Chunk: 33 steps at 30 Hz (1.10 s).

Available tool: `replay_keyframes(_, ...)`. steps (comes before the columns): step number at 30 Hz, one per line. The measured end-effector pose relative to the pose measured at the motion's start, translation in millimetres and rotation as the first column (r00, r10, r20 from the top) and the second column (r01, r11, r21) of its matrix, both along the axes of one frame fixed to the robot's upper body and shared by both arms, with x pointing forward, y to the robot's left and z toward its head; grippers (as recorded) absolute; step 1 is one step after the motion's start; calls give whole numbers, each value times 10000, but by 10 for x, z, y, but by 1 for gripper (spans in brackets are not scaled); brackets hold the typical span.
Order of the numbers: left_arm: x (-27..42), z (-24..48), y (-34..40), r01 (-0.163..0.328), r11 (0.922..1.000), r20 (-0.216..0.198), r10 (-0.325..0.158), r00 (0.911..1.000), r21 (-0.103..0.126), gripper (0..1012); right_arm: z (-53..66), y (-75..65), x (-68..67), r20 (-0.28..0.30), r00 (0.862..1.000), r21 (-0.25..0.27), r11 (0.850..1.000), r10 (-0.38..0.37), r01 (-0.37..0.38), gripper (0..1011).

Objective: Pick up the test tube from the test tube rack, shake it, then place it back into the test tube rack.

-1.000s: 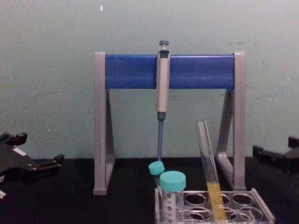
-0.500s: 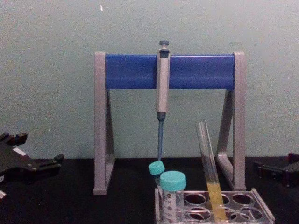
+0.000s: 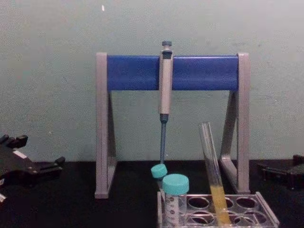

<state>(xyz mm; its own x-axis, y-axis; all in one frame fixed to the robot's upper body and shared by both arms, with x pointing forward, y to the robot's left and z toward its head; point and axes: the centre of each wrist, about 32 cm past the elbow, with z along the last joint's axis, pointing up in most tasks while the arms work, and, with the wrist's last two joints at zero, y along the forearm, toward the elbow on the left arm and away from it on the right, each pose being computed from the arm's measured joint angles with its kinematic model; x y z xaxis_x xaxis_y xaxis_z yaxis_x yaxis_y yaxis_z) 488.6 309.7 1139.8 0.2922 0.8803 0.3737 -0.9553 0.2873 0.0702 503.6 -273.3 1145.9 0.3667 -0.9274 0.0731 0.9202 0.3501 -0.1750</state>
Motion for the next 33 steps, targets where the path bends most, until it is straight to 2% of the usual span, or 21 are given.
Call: replay_keyframes(33, 0, 0, 0, 0, 10000, 0, 0, 10000, 0, 1001, 4, 2, -1, 31, 10000, -19, 10000, 1, -1, 1000)
